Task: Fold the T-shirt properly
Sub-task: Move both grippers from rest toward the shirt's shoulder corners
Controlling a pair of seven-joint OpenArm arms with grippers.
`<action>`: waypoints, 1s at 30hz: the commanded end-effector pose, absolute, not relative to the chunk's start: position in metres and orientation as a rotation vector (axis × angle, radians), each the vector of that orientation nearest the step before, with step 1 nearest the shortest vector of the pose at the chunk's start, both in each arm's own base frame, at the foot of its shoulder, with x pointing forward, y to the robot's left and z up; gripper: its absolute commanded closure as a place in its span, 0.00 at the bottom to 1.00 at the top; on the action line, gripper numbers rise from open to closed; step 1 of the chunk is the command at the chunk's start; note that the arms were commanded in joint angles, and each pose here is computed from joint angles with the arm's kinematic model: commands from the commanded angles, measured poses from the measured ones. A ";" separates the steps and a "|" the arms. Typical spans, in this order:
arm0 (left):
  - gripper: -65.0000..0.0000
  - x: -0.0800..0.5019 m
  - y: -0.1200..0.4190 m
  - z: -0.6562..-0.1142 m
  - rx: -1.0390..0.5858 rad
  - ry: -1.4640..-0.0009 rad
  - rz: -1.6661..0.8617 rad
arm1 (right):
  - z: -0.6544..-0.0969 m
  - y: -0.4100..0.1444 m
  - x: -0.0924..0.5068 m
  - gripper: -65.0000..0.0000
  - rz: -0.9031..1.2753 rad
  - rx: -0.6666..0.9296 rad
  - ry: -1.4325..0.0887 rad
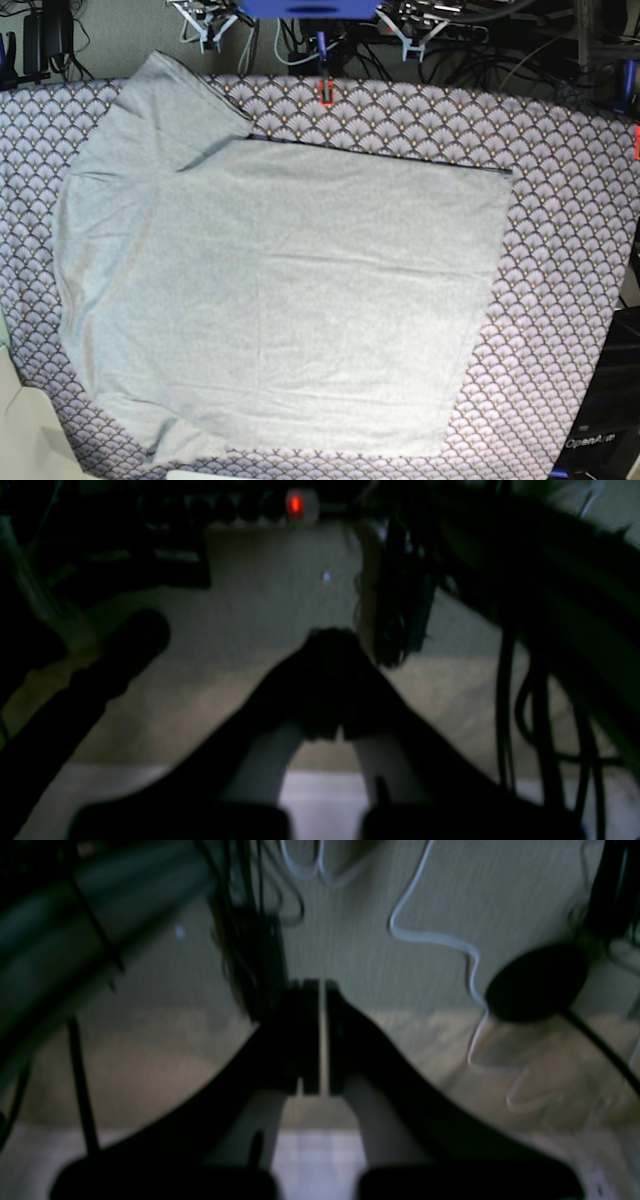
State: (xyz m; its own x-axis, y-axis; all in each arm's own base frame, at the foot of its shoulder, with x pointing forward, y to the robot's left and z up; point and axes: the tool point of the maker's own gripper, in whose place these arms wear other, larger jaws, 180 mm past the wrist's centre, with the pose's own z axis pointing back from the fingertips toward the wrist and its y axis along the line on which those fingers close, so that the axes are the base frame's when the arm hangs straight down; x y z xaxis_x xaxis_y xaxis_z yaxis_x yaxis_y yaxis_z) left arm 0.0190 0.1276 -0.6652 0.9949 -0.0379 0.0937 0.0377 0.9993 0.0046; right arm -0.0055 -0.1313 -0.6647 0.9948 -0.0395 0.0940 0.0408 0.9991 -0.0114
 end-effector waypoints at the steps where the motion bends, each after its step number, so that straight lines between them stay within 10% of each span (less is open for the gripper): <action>1: 1.00 0.022 0.130 -0.665 0.005 -0.112 -0.040 | -0.664 -0.132 -0.016 1.00 -0.045 -0.022 -0.092; 30: 1.00 0.015 0.159 -0.643 -0.129 -0.412 0.097 | -0.614 -0.150 -0.042 1.00 -0.011 -0.060 -0.591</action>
